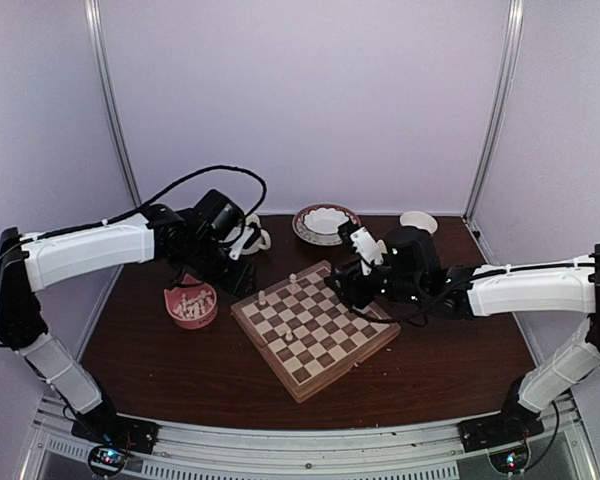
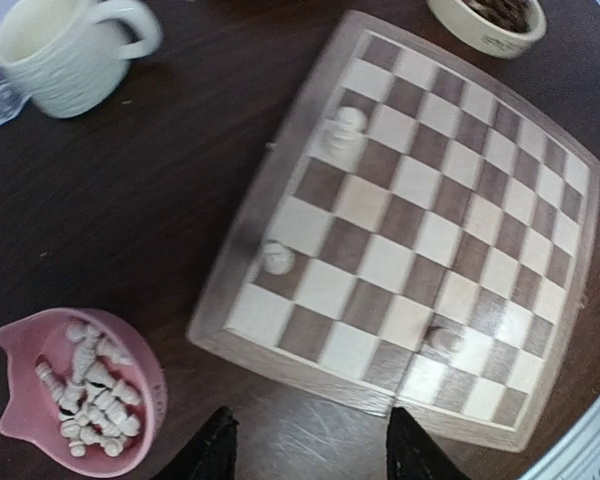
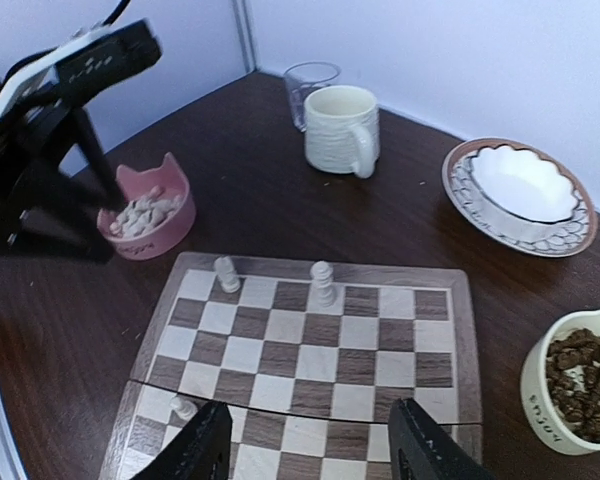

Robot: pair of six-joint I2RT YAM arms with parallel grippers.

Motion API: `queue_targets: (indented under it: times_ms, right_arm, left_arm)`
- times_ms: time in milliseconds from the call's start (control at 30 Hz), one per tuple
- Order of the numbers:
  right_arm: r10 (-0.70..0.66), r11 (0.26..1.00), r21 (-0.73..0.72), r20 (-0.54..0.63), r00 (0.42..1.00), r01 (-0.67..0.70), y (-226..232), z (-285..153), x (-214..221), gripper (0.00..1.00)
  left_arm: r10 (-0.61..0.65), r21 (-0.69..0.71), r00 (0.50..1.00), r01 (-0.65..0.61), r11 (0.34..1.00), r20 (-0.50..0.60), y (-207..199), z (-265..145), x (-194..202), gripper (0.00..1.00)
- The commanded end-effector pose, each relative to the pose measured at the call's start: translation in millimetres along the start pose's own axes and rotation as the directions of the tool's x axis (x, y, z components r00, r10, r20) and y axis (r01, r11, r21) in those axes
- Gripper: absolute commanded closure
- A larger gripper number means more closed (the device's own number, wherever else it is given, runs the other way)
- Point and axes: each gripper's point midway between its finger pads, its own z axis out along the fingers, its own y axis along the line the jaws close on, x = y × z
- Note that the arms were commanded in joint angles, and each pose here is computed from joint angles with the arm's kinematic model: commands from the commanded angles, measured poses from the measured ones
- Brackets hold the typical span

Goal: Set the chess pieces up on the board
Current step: Pick up the pawn from the chessboard.

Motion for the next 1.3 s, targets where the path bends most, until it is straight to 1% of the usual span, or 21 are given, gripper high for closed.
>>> queue_targets:
  times_ms: [0, 100, 167, 233, 300, 433, 533, 733, 867, 1133, 1267]
  right_arm:
    - [-0.105, 0.985, -0.148, -0.095, 0.990, 0.090, 43.5, 17.4, 21.4, 0.43]
    - [-0.170, 0.968, -0.207, -0.138, 0.976, 0.140, 64.5, 26.1, 32.8, 0.43]
    - [-0.190, 0.958, -0.246, -0.165, 0.968, 0.146, 75.6, 32.2, 42.6, 0.43]
    - [-0.199, 0.953, -0.268, -0.193, 0.961, 0.144, 82.8, 37.9, 50.2, 0.44]
    - [-0.236, 0.942, -0.289, -0.209, 0.949, 0.170, 88.6, 44.4, 57.0, 0.46]
    - [-0.256, 0.939, -0.296, -0.264, 0.930, 0.174, 95.0, 56.1, 72.5, 0.50]
    - [-0.255, 0.947, -0.269, -0.290, 0.922, 0.177, 93.4, 65.7, 78.8, 0.55]
    - [-0.251, 0.952, -0.254, -0.316, 0.915, 0.173, 92.6, 77.4, 88.2, 0.58]
    - [-0.256, 0.950, -0.259, -0.337, 0.906, 0.172, 94.8, 82.1, 94.5, 0.62]
    - [-0.267, 0.950, -0.251, -0.352, 0.897, 0.184, 95.4, 87.0, 99.3, 0.69]
    - [-0.271, 0.952, -0.241, -0.361, 0.892, 0.191, 93.2, 89.1, 101.8, 0.70]
  left_arm:
    - [-0.140, -0.084, 0.950, 0.170, 0.982, 0.280, 54.7, -27.1, -24.2, 0.47]
    - [-0.200, -0.136, 0.901, 0.270, 0.953, 0.384, 90.1, -36.9, -10.9, 0.44]
    - [-0.217, -0.191, 0.875, 0.324, 0.927, 0.433, 111.4, -42.2, 0.9, 0.43]
    - [-0.215, -0.272, 0.860, 0.369, 0.889, 0.463, 132.3, -45.9, 14.0, 0.42]
    - [-0.218, -0.321, 0.845, 0.407, 0.855, 0.489, 147.3, -48.5, 23.6, 0.40]
    - [-0.217, -0.320, 0.814, 0.436, 0.841, 0.539, 154.1, -51.8, 26.7, 0.39]
    - [-0.220, -0.300, 0.795, 0.447, 0.843, 0.566, 154.2, -49.3, 27.3, 0.39]
    - [-0.217, -0.315, 0.793, 0.454, 0.833, 0.569, 157.3, -49.8, 30.3, 0.38]
    - [-0.213, -0.314, 0.782, 0.462, 0.830, 0.586, 158.8, -54.3, 31.4, 0.38]
    - [-0.211, -0.304, 0.784, 0.452, 0.839, 0.584, 156.2, -54.5, 30.2, 0.38]
    - [-0.209, -0.301, 0.785, 0.448, 0.842, 0.583, 155.4, -55.4, 29.0, 0.38]
